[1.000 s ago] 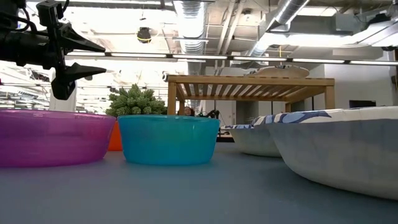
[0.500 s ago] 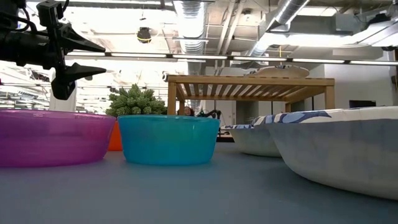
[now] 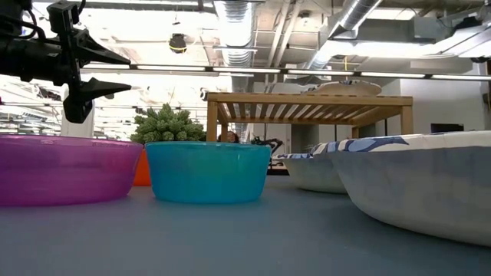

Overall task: Place and stack bowls onto a shelf
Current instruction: Stack the white patterned bowl on top of the white patterned bowl on the shelf

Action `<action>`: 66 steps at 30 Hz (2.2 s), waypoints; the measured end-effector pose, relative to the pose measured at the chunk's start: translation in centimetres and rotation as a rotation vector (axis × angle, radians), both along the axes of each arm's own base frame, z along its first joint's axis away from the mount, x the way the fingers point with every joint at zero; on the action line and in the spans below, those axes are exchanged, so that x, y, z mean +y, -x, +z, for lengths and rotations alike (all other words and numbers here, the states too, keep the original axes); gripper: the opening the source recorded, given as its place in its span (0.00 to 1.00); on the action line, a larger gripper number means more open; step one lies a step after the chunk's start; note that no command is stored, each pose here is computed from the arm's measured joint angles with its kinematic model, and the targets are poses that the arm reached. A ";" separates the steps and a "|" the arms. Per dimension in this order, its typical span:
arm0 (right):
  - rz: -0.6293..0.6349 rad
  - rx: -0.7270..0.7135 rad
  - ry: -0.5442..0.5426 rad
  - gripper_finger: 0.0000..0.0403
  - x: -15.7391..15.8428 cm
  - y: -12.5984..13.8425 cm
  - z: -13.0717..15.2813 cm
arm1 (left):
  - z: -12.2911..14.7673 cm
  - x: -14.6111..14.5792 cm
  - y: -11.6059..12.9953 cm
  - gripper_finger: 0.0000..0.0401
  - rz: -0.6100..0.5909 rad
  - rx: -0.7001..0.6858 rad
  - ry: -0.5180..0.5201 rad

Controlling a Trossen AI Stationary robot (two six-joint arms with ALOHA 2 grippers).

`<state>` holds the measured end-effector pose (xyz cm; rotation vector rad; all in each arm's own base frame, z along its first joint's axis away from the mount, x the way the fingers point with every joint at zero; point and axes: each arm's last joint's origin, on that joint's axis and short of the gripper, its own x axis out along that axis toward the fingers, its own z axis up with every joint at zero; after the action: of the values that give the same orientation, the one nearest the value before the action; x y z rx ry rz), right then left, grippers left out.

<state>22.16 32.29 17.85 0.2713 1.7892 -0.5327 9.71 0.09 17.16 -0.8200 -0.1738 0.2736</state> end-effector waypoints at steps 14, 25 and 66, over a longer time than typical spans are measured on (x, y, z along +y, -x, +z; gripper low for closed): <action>-0.079 -0.111 -0.085 0.05 -2.8 1.9 8.2 | 0.0 0.0 0.0 0.49 0.004 0.000 -0.001; -0.118 -0.875 -0.148 0.05 -11.3 3.9 20.8 | 0.0 0.0 0.0 0.49 0.006 0.000 0.000; 0.396 -0.261 0.392 0.05 -38.9 -3.5 20.6 | -0.4 0.0 -0.3 0.49 0.006 0.041 0.015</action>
<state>25.62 -6.58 38.42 -0.2702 1.4010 -0.5220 10.02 0.07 16.78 -0.8284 -0.1357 0.2980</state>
